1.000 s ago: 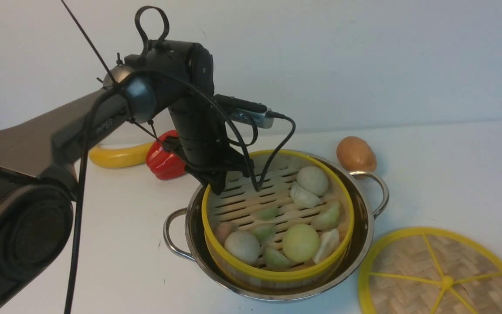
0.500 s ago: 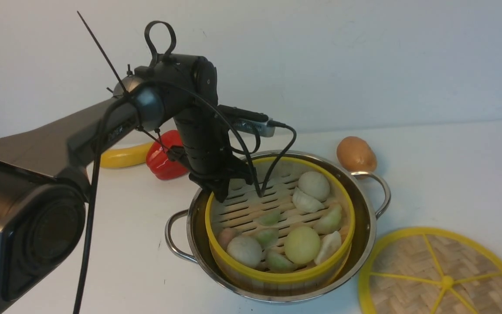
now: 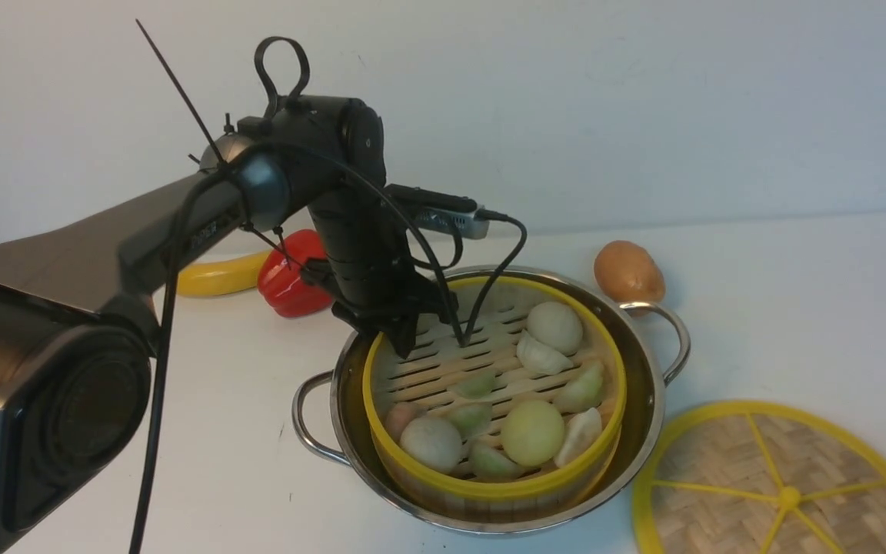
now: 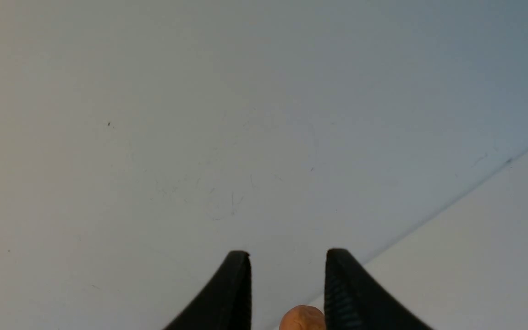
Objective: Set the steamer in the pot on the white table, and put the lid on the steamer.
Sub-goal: 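Place the bamboo steamer basket with dumplings into the steel pot with the left gripper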
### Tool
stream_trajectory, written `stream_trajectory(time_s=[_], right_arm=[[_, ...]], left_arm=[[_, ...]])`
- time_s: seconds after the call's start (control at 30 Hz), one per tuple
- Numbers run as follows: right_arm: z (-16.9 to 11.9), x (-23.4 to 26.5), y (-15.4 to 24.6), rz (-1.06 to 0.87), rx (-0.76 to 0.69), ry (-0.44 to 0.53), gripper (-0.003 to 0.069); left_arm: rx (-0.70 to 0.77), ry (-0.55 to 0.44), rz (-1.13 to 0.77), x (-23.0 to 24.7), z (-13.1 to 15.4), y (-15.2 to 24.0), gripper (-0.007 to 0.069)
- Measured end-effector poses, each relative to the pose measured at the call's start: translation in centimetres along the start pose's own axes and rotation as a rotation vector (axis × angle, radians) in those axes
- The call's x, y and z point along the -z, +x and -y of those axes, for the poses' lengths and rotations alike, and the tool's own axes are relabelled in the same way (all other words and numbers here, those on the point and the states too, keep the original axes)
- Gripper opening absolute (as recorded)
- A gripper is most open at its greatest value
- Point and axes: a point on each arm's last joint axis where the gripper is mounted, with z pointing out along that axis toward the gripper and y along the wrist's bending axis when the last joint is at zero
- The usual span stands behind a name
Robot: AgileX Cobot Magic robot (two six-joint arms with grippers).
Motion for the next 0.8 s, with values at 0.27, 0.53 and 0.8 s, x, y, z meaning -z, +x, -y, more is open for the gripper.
stream_trajectory(time_s=[0.27, 0.53, 0.8], right_arm=[[0.0, 0.0, 0.0, 0.0, 0.0, 0.0, 0.0242], [0.0, 0.0, 0.0, 0.0, 0.0, 0.0, 0.0242], [-0.6, 0.1, -0.7, 0.023, 0.101, -0.018, 0.0242]], left_arm=[[-0.015, -0.021, 0.023, 1.5, 0.0, -0.6, 0.0389], [-0.061, -0.124, 0.33, 11.6, 0.1, -3.2, 0.0395], [-0.097, -0.182, 0.62, 24.7, 1.3, 0.6, 0.0234]])
